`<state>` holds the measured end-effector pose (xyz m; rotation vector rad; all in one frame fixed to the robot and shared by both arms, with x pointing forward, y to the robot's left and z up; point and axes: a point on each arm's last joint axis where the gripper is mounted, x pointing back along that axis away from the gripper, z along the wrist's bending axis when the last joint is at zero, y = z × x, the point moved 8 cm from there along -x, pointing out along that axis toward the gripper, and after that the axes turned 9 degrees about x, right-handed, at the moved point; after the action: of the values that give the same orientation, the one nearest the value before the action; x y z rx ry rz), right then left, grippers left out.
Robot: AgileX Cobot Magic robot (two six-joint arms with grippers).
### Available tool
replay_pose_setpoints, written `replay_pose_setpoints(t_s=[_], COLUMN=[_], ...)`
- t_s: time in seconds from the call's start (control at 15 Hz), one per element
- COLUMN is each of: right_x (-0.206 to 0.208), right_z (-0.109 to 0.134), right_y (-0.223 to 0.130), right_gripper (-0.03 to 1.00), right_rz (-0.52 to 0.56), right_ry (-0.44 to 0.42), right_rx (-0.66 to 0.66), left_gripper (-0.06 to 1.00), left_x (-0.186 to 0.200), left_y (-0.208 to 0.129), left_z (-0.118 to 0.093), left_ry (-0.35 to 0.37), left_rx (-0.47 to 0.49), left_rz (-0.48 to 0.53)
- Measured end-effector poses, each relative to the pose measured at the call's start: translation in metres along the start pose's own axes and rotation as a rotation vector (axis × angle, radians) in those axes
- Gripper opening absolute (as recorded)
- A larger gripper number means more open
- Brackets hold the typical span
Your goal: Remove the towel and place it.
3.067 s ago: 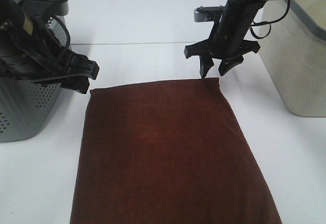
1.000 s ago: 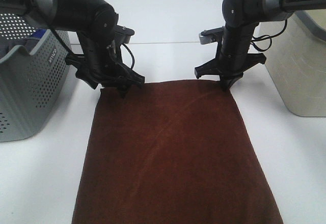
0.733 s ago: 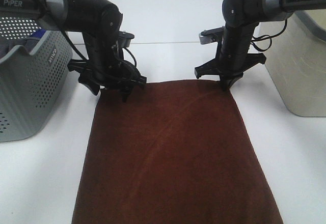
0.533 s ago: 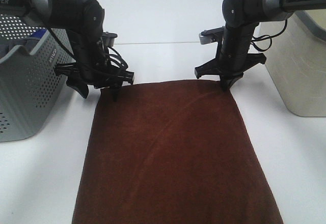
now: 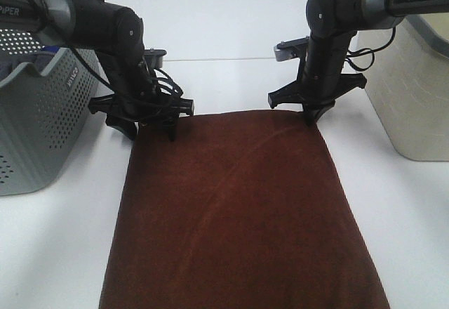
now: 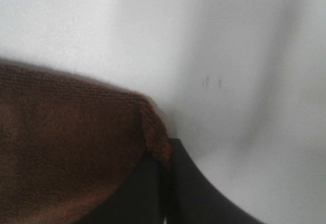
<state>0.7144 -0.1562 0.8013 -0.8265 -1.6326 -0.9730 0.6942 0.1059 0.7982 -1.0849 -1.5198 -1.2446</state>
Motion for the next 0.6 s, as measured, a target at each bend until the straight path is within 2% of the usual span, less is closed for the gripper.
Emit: replay_pose_setpoints(t_s=[0.6], right_x=[0.0], right_z=[0.0], right_y=[0.0], right_gripper=[0.0], right_rz=[-0.001], right_ry=[0.0], right_rx=[0.0], left_gripper=[0.56], left_x=[-0.005], left_y=[0.018], left_z=[-0.013], left_ry=[-0.077], left_rx=[0.018], left_rz=[-0.102])
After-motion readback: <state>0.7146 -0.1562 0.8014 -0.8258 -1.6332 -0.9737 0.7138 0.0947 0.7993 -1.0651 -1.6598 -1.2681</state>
